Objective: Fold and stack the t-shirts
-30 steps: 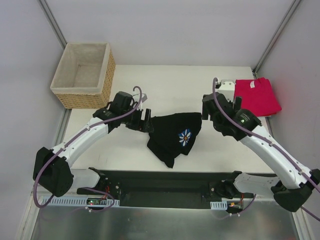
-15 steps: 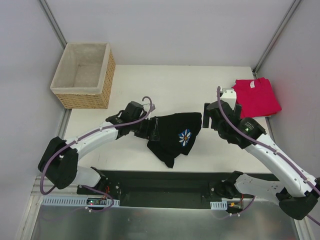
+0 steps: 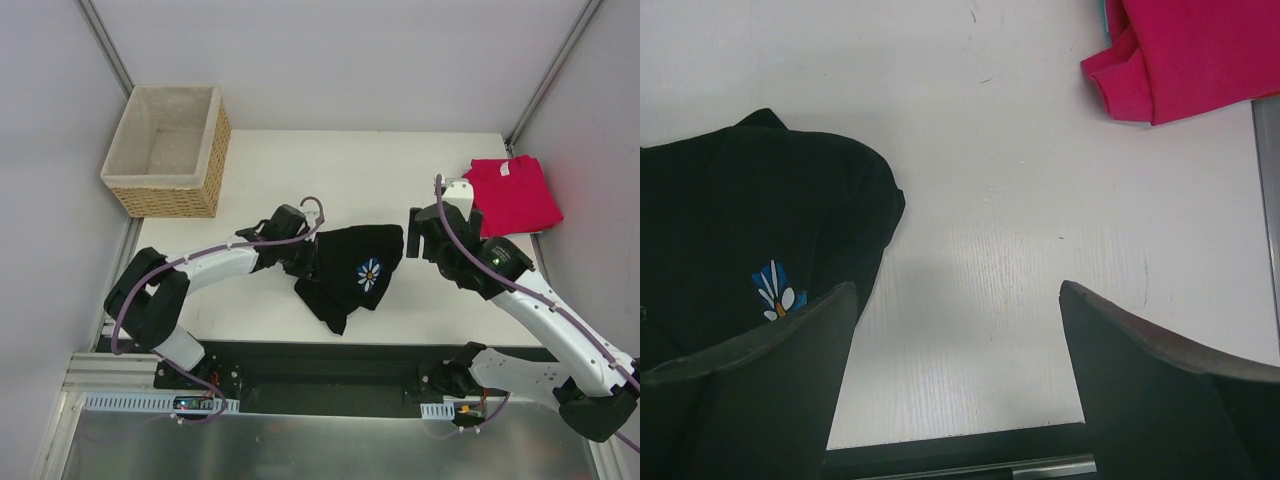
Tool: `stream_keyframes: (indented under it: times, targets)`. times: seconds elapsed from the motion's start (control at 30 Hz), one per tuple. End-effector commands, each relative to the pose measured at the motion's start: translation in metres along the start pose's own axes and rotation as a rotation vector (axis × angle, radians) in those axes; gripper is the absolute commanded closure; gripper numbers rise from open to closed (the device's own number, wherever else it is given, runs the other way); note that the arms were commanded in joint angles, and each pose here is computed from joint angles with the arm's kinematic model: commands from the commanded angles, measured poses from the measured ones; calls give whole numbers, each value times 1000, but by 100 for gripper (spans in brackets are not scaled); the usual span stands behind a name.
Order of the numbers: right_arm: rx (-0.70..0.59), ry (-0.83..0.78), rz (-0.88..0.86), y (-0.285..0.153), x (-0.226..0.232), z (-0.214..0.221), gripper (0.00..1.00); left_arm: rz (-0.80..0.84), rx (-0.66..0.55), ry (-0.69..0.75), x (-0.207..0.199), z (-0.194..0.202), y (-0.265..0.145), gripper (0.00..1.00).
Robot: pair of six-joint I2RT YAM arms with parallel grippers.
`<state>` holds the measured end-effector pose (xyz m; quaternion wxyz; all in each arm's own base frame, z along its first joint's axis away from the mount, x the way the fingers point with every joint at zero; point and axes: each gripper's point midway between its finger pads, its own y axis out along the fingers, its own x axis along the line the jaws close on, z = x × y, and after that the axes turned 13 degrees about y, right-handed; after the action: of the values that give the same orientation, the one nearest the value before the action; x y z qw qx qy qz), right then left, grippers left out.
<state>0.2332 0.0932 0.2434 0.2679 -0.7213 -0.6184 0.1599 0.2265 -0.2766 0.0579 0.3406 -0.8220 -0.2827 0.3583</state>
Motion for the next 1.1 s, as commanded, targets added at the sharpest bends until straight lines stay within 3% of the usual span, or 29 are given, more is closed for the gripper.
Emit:
stream_keyframes:
  times: [0.0, 0.17, 0.3, 0.73, 0.87, 0.97, 1.07]
  targets:
    - [-28, 13, -7, -6, -5, -6, 15, -19, -126, 67, -14, -47, -25, 100]
    - [-21, 9, -7, -5, -5, -4, 16, -235, -265, 138, -5, -99, -95, 100]
    - [-23, 9, -14, -5, -4, -4, 17, -356, -353, 198, -1, -119, -158, 100]
    - [-33, 5, -23, -7, -3, -8, 18, -420, -599, 216, -31, -171, -280, 100]
    - [-23, 1, -31, -6, 0, -7, 18, -409, -582, 254, -37, -171, -287, 100]
    - [-20, -1, -36, -5, 3, -7, 19, -303, -465, 273, -44, -169, -248, 100]
    - [-24, 1, -35, -5, 3, -9, 19, -175, -350, 191, -55, -162, -202, 100]
